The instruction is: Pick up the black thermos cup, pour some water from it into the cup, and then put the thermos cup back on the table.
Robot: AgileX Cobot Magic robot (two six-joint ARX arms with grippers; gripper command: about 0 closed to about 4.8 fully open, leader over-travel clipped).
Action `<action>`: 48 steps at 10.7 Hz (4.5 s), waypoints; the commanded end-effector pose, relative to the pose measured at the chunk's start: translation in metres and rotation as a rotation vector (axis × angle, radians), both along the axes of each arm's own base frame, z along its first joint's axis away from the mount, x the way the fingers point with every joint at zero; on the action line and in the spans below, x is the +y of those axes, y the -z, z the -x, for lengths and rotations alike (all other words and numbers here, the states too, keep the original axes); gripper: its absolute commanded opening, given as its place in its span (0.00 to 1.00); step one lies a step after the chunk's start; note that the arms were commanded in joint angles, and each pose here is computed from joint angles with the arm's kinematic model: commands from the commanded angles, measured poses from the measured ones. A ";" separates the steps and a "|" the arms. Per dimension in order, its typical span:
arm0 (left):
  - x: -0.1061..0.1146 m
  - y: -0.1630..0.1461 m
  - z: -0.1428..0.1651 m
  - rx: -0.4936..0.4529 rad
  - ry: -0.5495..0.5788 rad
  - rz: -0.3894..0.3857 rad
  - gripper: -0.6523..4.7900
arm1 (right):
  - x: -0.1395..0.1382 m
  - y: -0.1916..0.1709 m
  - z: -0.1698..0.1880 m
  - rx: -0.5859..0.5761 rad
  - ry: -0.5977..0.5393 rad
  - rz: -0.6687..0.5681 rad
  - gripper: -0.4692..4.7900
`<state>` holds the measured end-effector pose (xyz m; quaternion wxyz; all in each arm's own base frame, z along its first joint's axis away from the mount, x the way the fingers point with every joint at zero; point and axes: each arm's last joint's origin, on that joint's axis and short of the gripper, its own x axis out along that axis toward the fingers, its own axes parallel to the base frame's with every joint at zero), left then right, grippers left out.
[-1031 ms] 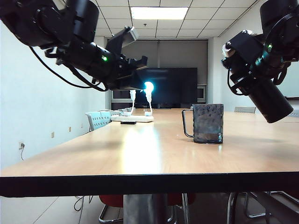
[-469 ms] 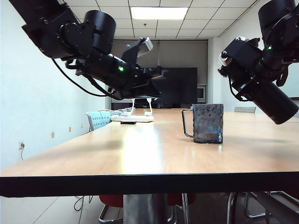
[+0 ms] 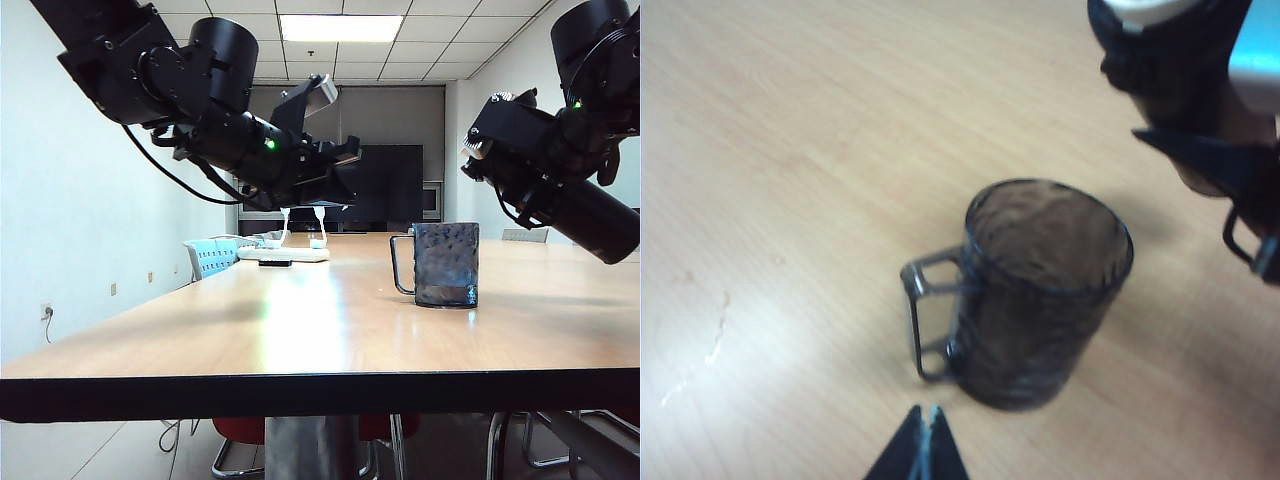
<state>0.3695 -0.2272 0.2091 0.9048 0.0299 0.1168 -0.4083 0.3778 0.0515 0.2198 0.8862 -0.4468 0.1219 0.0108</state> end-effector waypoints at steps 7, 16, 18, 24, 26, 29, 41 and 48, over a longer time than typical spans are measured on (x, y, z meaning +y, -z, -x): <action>-0.020 0.003 -0.004 0.018 0.035 0.013 0.11 | 0.000 -0.011 0.000 -0.032 -0.037 0.133 0.27; -0.021 0.003 -0.002 0.022 0.039 0.011 0.11 | 0.001 -0.010 0.000 -0.004 -0.098 0.388 0.27; -0.021 0.003 -0.002 0.023 0.039 0.011 0.11 | 0.000 -0.010 0.000 0.001 -0.083 0.410 0.27; -0.022 0.003 -0.002 0.026 0.039 0.014 0.11 | 0.012 -0.008 -0.001 -0.001 -0.129 0.516 0.27; -0.022 0.003 -0.002 0.026 0.039 0.014 0.11 | 0.012 -0.008 -0.001 -0.001 -0.131 0.520 0.27; -0.024 0.003 -0.001 0.028 0.043 0.016 0.11 | 0.012 -0.009 -0.002 -0.012 -0.129 0.595 0.27; -0.024 0.005 0.000 0.041 0.046 0.008 0.11 | 0.012 -0.012 -0.003 -0.033 -0.138 0.685 0.27; -0.027 0.005 0.002 0.044 0.053 0.006 0.11 | 0.012 -0.013 -0.003 -0.048 -0.132 0.683 0.27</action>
